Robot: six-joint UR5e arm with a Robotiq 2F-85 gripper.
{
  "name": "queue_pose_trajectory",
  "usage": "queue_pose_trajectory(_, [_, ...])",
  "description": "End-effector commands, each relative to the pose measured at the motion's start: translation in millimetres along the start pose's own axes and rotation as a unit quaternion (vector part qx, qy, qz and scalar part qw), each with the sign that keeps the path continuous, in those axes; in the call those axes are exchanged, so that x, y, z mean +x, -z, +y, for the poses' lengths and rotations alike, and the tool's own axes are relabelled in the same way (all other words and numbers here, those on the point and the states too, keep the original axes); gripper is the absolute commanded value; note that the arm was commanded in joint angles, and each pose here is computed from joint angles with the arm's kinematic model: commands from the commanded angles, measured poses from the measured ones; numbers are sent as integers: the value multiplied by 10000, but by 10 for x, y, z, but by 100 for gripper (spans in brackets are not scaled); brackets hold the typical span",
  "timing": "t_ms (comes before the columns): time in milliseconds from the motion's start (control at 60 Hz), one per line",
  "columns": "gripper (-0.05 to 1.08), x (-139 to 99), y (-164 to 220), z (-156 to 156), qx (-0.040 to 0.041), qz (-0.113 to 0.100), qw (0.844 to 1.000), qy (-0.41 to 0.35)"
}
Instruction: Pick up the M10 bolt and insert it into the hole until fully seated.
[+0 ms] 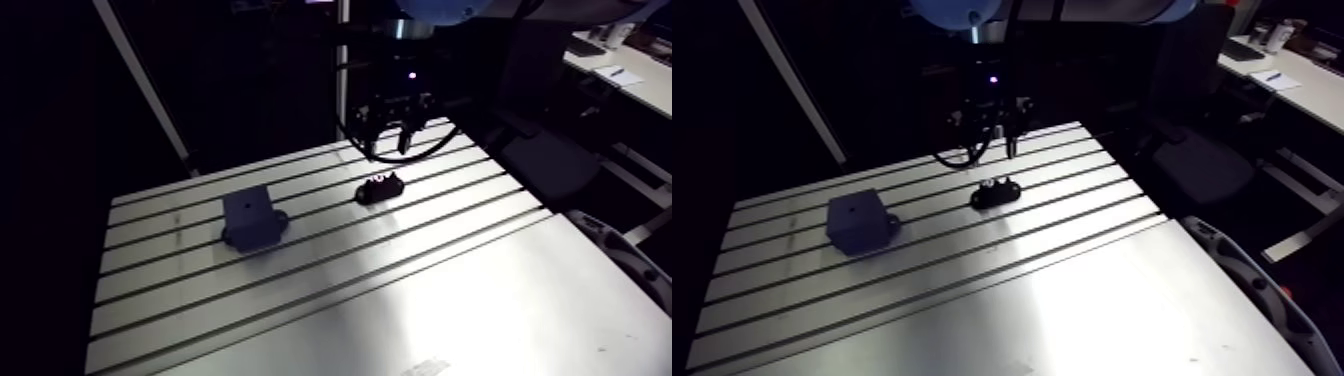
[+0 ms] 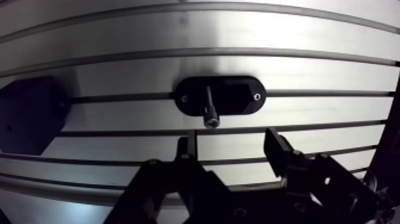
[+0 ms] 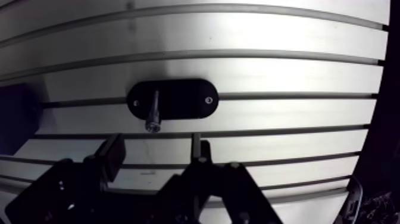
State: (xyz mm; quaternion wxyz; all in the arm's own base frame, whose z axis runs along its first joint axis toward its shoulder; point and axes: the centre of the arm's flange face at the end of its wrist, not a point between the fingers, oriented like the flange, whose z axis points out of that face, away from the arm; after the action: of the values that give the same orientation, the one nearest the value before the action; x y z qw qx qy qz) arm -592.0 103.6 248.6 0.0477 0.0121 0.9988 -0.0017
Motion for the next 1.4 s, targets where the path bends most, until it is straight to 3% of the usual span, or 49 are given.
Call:
queue_pose_trajectory(17, [35, -8, -50, -11, 41, -41, 10000, 11])
queue_pose_trajectory(417, [36, 5, -166, -10, 166, -106, 9998, 5])
queue_pose_trajectory(1400, [36, 11, -272, -38, 185, -191, 9996, 114])
